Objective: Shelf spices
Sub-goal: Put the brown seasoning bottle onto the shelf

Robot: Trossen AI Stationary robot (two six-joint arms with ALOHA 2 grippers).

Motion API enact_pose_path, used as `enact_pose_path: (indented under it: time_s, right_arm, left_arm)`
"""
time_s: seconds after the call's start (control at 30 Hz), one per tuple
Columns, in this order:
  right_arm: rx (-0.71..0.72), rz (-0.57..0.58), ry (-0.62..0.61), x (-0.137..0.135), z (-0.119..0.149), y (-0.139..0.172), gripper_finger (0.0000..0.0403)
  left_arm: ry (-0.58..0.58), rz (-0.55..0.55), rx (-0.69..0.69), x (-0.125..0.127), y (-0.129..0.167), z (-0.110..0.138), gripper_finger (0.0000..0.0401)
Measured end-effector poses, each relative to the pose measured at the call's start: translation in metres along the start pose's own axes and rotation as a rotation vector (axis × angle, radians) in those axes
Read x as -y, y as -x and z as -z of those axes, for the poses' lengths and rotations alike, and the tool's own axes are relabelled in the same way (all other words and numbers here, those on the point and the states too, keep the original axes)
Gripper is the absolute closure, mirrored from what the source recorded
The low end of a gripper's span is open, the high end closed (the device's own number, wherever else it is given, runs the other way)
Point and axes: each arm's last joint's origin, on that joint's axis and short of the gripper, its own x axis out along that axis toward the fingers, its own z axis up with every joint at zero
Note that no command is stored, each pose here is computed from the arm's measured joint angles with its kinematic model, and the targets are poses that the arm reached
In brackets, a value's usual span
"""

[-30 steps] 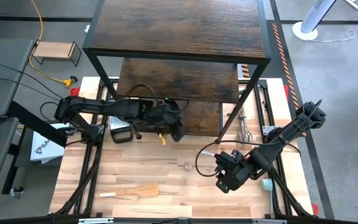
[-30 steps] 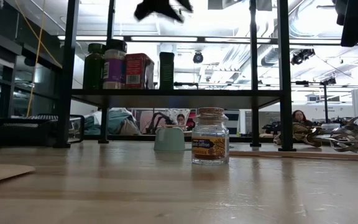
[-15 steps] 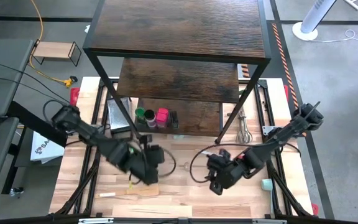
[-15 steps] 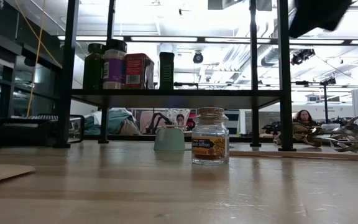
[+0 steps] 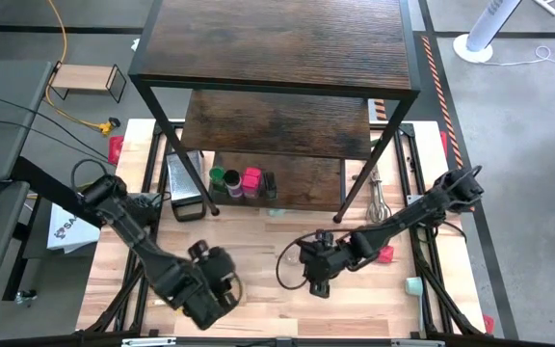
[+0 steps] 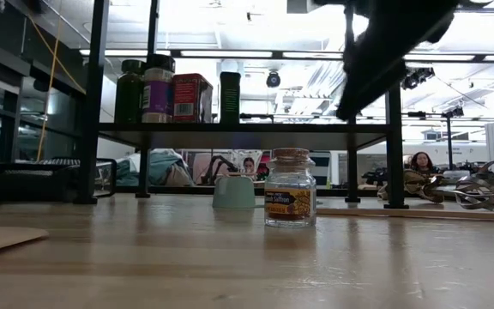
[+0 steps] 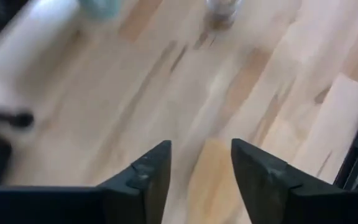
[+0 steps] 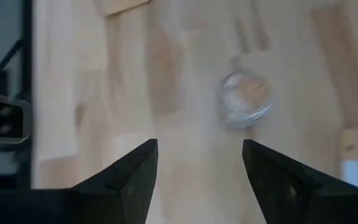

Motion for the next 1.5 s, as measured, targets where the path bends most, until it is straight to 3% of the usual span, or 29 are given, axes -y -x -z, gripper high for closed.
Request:
enact_pose_path:
  time_s: [0.13,0.3,0.4,0.5,0.63,0.93,1.1,1.2,1.37,1.5]
  right_arm:
    - [0.029,0.038,0.003,0.011,-0.008,-0.002,0.0158]
    - [0.02,0.044,0.012,0.021,-0.014,-0.009,0.014]
    - [0.011,0.047,0.037,0.023,-0.014,-0.018,0.0133]
    - [0.009,0.058,0.058,0.023,-0.013,-0.027,0.013]
    - [0.023,0.042,0.057,0.021,-0.013,-0.038,0.013]
    - [0.043,0.149,0.06,0.024,-0.007,-0.064,0.0129]
    - [0.083,0.136,0.058,0.021,-0.008,-0.07,0.0131]
    - [0.104,0.198,0.069,0.02,-0.006,-0.069,0.0153]
    - [0.088,0.25,0.062,0.02,-0.002,-0.067,0.0242]
    - [0.067,0.285,0.037,0.022,-0.003,-0.06,0.0245]
  left_arm:
    - [0.162,0.037,-0.059,-0.006,-0.008,0.036,0.0217]
    - [0.346,0.221,-0.136,-0.003,-0.023,0.081,0.0206]
    - [0.404,0.295,-0.155,-0.001,-0.031,0.098,0.0205]
    - [0.431,0.293,-0.172,-0.004,-0.04,0.109,0.0205]
    - [0.439,0.271,-0.189,-0.007,-0.042,0.113,0.0205]
    - [0.399,0.275,-0.169,-0.007,-0.043,0.11,0.0205]
    - [0.389,0.276,-0.17,-0.007,-0.044,0.11,0.0205]
    - [0.389,0.276,-0.171,-0.007,-0.044,0.11,0.0205]
    - [0.39,0.276,-0.171,-0.008,-0.044,0.11,0.0205]
    - [0.397,0.275,-0.173,-0.008,-0.044,0.11,0.0205]
